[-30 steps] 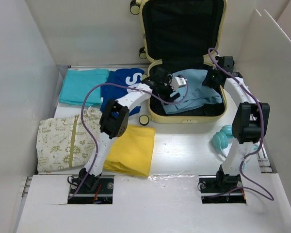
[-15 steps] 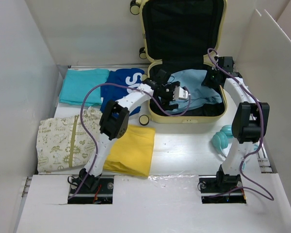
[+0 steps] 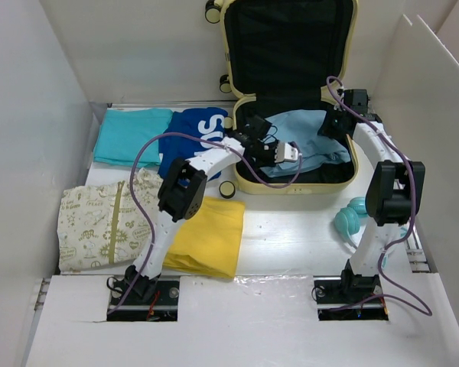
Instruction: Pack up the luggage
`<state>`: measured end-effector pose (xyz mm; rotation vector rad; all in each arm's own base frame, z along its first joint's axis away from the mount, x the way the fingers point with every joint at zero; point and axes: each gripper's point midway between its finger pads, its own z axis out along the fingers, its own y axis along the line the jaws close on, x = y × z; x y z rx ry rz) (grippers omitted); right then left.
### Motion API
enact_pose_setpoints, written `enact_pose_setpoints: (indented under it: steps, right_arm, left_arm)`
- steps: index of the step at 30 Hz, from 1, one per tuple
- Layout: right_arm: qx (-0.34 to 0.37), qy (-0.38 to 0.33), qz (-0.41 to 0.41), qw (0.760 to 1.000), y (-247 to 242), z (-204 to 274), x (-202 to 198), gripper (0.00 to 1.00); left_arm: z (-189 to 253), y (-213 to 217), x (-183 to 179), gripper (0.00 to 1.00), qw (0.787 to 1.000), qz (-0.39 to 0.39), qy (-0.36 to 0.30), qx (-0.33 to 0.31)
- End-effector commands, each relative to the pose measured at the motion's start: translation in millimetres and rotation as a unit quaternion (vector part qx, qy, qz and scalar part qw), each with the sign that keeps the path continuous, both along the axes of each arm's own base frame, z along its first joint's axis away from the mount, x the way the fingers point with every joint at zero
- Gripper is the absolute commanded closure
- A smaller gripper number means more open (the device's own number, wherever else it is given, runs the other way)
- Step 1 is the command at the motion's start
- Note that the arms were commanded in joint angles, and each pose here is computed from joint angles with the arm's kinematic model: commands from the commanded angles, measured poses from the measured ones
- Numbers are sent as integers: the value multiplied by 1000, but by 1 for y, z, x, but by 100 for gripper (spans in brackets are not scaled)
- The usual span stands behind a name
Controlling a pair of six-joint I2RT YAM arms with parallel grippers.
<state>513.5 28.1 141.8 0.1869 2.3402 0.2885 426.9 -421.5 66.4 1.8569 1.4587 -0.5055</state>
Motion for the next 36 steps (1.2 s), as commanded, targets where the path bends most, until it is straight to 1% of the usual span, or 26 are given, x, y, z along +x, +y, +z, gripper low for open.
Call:
enact_pose_setpoints:
  steps: [1, 3, 4, 5, 7, 8, 11, 13, 15, 17, 18, 19, 21, 22, 23, 24, 25, 26, 27, 28, 30, 32, 33, 34, 35, 36]
  right_arm:
    - [9, -16, 26, 999, 15, 13, 4, 100]
    - [12, -16, 30, 999, 16, 13, 4, 100]
    - [12, -16, 30, 999, 16, 13, 4, 100]
    - [12, -21, 37, 999, 18, 17, 5, 100]
    - [9, -25, 40, 999, 17, 26, 7, 100]
    - [2, -26, 39, 999, 15, 29, 7, 100]
    - [-16, -29, 27, 999, 8, 42, 9, 100]
    - [-19, -18, 24, 999, 6, 34, 10, 100]
    - [-25, 4, 24, 999, 4, 20, 6, 100]
    - [-34, 27, 10, 999, -6, 3, 6, 99]
    - [-41, 33, 4, 999, -9, -2, 7, 94]
    - [-45, 43, 1, 998, -11, -9, 5, 80]
    - [-63, 55, -21, 996, -25, -20, 6, 68]
    - [-72, 55, -22, 996, -28, -21, 6, 59]
    - [-81, 55, -20, 995, -31, -22, 8, 45]
    - [-90, 52, -19, 994, -34, -18, 9, 41]
    - [-97, 42, -13, 994, -34, -11, 13, 38]
    - [-104, 26, -7, 994, -35, 3, 20, 32]
    - [-124, 7, 10, 992, -33, 18, 24, 30]
    - [-137, 1, 14, 991, -36, 27, 25, 28]
    - [-173, -28, 30, 984, -28, 62, 30, 23]
    - [-217, -38, 7, 975, -37, 87, 29, 22]
    - [-235, -51, 9, 971, -32, 107, 25, 20]
    - [-256, -52, -5, 965, -36, 113, 22, 20]
    - [-262, -57, -9, 963, -33, 120, 20, 21]
    - [-267, -65, 0, 961, -23, 126, 18, 23]
  left_arm:
    - [-5, 8, 7, 100, 1000, 11, -10, 14]
    - [9, 17, 14, 100, 1000, 25, -7, 12]
    - [27, 19, 22, 100, 999, 27, -22, 3]
    - [30, 27, 29, 100, 999, 31, -26, 6]
    - [56, 42, 41, 100, 997, 44, -62, 12]
    - [63, 53, 49, 100, 996, 40, -83, 20]
    - [76, 84, 59, 100, 991, 38, -118, 51]
    - [67, 98, 60, 100, 988, 18, -131, 82]
    - [50, 107, 49, 100, 987, 1, -113, 110]
    - [40, 109, 40, 100, 988, -16, -97, 116]
    - [33, 110, 35, 100, 989, -19, -88, 117]
    - [33, 106, 32, 100, 989, -24, -88, 117]
    - [26, 100, 21, 100, 989, -36, -76, 119]
    - [21, 96, 14, 100, 990, -45, -68, 117]
    - [17, 96, 9, 93, 990, -50, -57, 116]
    - [16, 92, 0, 71, 991, -67, -43, 103]
    - [16, 91, -4, 62, 992, -76, -39, 98]
    - [22, 88, -5, 56, 992, -80, -40, 89]
    - [22, 90, -7, 50, 993, -81, -29, 82]
    - [26, 88, -7, 42, 994, -79, -28, 76]
    - [34, 91, -4, 36, 996, -60, -20, 66]
    - [47, 93, 2, 29, 998, -46, -16, 42]
    - [49, 90, 2, 28, 999, -41, -12, 34]
    - [64, 90, 10, 26, 1000, -19, -14, 15]
    - [66, 87, 10, 26, 1000, -11, -5, 5]
    - [80, 87, 16, 25, 1000, 1, -9, -10]
